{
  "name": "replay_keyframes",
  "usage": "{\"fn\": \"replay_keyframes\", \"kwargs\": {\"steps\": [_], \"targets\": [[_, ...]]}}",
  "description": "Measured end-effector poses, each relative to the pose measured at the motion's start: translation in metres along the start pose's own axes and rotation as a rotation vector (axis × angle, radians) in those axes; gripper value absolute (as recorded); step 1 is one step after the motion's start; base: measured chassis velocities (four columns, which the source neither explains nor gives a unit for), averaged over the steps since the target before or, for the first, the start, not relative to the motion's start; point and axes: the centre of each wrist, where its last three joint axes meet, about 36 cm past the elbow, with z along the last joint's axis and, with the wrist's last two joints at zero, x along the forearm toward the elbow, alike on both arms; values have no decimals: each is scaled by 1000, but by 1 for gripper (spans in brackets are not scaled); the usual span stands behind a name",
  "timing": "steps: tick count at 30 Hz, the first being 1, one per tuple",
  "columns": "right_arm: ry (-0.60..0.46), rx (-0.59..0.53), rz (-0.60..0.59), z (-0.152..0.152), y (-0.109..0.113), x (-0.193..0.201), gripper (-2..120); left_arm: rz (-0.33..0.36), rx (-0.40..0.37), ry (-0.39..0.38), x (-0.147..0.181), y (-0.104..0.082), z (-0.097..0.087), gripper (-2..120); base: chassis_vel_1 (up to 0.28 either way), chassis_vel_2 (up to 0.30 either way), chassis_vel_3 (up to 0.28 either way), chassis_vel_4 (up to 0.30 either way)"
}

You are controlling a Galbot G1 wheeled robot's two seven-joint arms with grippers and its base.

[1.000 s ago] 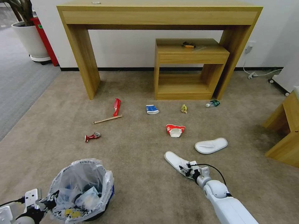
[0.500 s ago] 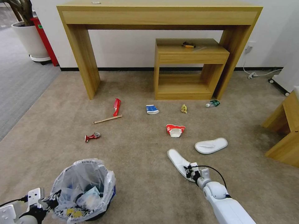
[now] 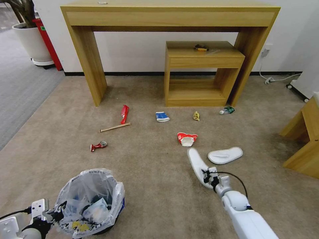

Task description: Pick up the trash bin and place the garbage on the floor into it.

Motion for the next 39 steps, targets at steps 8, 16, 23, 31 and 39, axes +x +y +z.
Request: {"fn": "replay_keyframes", "kwargs": {"steps": [8, 16, 23, 31, 39], "targets": [[-200, 90, -104, -94, 24, 26, 0, 12, -9, -2, -1, -8, 1, 0, 0, 0, 0, 0], [-356, 43, -367, -165, 95, 43, 0, 22, -14, -8, -8, -18, 1, 0, 0, 0, 0, 0], [-420, 48, -658, -205, 177, 44, 0, 37, -19, -28, -11, -29, -4, 0, 0, 0, 0, 0], [-480, 55, -887, -246, 267, 39, 0, 40, -23, -36, -14, -36, -6, 0, 0, 0, 0, 0], [-408, 73, -1008, -225, 327, 43, 0, 41, -24, -44, -16, -40, -8, 0, 0, 0, 0, 0]]}}
